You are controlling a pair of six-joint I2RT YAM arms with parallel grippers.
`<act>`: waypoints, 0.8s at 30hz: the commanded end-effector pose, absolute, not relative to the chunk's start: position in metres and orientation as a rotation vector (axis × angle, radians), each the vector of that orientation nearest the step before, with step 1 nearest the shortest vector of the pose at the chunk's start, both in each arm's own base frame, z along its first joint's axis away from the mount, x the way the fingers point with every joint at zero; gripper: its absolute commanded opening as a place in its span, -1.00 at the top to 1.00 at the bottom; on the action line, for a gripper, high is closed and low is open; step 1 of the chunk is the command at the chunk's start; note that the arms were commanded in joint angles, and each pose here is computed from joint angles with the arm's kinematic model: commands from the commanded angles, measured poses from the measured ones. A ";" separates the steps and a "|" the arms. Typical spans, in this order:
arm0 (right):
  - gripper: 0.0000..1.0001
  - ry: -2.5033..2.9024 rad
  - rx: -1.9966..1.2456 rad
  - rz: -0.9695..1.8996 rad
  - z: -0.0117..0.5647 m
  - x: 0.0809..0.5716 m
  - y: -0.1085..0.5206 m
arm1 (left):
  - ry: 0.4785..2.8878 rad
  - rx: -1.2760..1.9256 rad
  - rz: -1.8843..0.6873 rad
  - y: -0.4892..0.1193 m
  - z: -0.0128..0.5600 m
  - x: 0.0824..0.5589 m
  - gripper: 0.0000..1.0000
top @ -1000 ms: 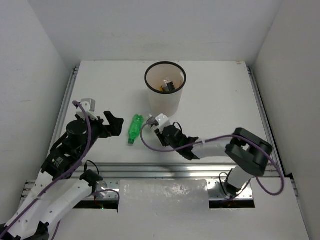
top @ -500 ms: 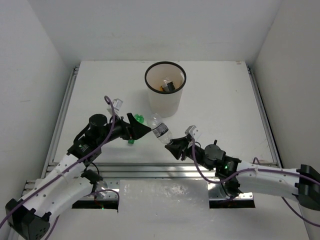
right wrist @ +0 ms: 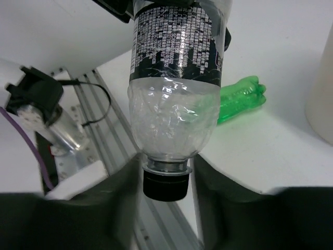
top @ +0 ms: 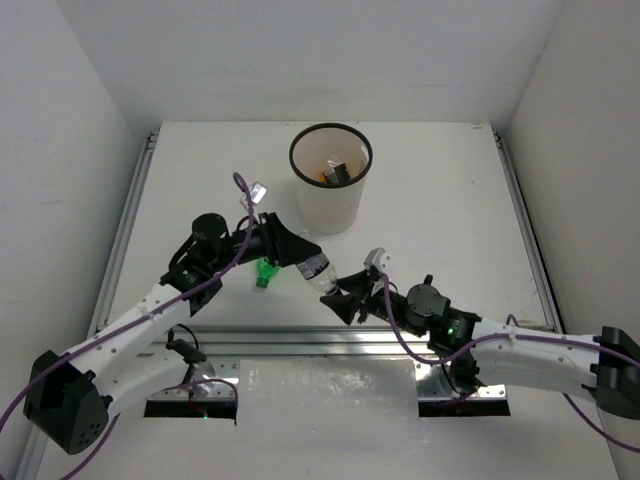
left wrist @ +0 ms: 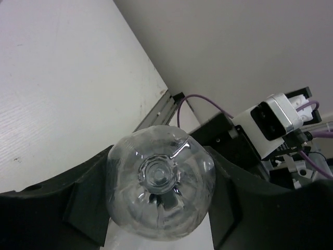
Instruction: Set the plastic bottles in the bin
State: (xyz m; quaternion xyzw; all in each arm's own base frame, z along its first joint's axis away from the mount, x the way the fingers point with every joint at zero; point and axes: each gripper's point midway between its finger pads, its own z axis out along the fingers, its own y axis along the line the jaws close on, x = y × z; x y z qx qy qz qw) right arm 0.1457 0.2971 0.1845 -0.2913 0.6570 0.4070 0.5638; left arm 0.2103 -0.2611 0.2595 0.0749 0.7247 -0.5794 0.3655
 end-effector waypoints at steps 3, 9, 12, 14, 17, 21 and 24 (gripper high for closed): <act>-0.97 1.440 -0.470 0.939 0.248 0.165 0.281 | 1.772 0.219 -1.373 -0.262 0.315 0.230 1.00; -0.98 1.681 -0.313 0.745 0.189 0.180 0.238 | 1.762 -0.052 -0.864 -0.224 0.378 0.328 1.00; -0.98 1.704 -0.364 0.756 0.172 0.172 0.235 | 1.692 -0.049 -0.762 -0.228 0.428 0.373 1.00; -0.98 1.742 -0.400 0.741 0.164 0.168 0.234 | 1.755 -0.073 -0.651 -0.226 0.416 0.401 0.86; -0.98 1.820 -0.412 0.697 0.154 0.166 0.229 | 1.868 -0.073 -0.568 -0.234 0.389 0.450 0.19; -0.98 1.834 -0.380 0.657 0.152 0.170 0.221 | 1.962 -0.067 -0.534 -0.239 0.359 0.480 -0.89; -0.98 1.869 -0.350 0.589 0.144 0.173 0.208 | 1.952 -0.070 -0.506 -0.231 0.365 0.473 -0.99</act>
